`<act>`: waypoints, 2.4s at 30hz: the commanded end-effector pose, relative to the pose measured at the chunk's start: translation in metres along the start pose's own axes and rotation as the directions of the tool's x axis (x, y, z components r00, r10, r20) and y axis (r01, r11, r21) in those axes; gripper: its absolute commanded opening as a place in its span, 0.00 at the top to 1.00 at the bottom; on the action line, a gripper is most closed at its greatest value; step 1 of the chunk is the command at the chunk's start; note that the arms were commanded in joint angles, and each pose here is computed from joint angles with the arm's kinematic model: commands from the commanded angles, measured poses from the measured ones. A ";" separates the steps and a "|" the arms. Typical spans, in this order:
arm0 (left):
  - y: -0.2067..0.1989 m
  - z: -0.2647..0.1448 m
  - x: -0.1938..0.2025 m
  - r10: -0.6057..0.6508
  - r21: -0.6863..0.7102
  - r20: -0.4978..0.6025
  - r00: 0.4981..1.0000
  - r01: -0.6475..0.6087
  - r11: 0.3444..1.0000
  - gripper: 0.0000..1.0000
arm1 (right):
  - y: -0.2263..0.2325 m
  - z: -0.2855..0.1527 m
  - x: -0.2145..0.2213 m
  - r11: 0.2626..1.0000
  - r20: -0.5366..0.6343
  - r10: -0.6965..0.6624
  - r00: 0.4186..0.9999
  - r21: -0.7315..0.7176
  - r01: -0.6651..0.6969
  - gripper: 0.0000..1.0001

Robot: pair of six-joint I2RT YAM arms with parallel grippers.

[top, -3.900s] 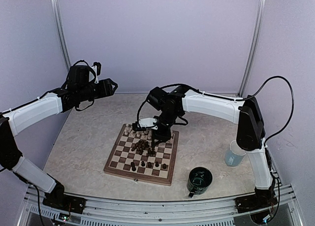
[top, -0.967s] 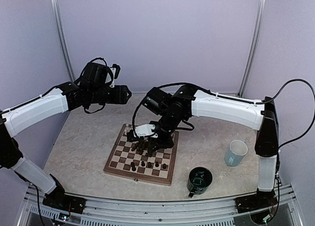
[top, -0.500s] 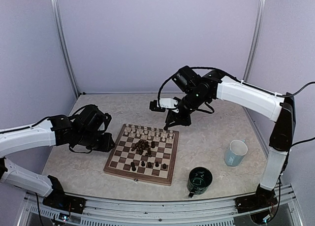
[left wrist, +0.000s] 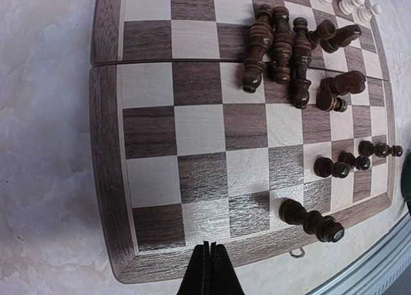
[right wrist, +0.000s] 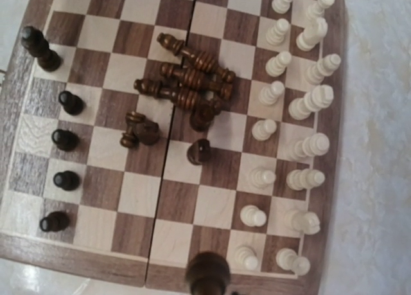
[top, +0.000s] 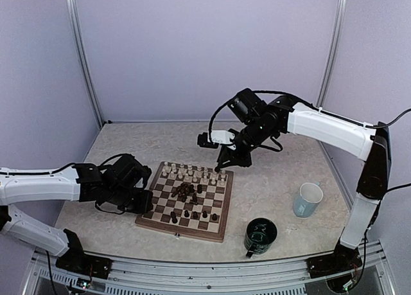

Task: Set up the chess pieces on the board
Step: Place the king on d8.

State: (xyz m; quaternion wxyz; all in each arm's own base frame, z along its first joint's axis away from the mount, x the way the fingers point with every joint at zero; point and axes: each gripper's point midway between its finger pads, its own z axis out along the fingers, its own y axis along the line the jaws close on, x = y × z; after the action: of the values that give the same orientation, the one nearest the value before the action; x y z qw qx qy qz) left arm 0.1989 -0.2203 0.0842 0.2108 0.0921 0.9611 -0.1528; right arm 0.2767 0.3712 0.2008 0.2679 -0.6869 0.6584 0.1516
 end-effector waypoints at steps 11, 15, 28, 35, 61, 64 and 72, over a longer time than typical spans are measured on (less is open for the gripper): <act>-0.019 0.025 0.009 0.035 0.072 -0.022 0.999 -0.033 0.997 1.00 | 0.018 0.014 -0.011 0.999 0.000 -0.027 1.000 -0.045 0.027 0.94; -0.019 0.026 0.007 0.044 0.060 -0.020 0.999 -0.043 0.997 1.00 | 0.045 0.035 -0.016 0.992 -0.017 -0.067 0.998 -0.105 0.065 0.94; 0.055 -0.080 -0.194 -0.102 -0.046 0.413 0.905 0.133 0.990 0.73 | 0.121 0.095 -0.043 0.948 -0.083 -0.206 0.975 -0.262 0.178 0.93; 0.075 -0.100 -0.278 -0.043 -0.111 0.556 0.830 0.126 0.986 0.56 | 0.142 0.113 -0.038 0.937 -0.126 -0.259 0.958 -0.274 0.217 0.94; 0.124 -0.087 -0.276 -0.248 0.142 0.576 0.779 0.204 0.969 0.53 | 0.133 0.147 -0.033 0.940 -0.178 -0.286 0.942 -0.246 0.239 0.92; 0.122 -0.086 -0.275 -0.248 0.149 0.571 0.782 0.198 0.969 0.53 | 0.131 0.148 -0.033 0.940 -0.174 -0.284 0.943 -0.245 0.238 0.92; 0.119 -0.083 -0.273 -0.248 0.163 0.559 0.791 0.188 0.969 0.53 | 0.122 0.154 -0.033 0.945 -0.171 -0.269 0.948 -0.237 0.226 0.91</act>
State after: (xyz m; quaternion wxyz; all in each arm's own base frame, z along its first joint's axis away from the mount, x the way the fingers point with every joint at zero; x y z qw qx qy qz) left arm 0.4434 -0.1073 0.2332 0.4557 -0.0700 0.8569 -0.2305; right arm 0.1658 0.4789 0.0746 0.1320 -0.8051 0.5670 0.1134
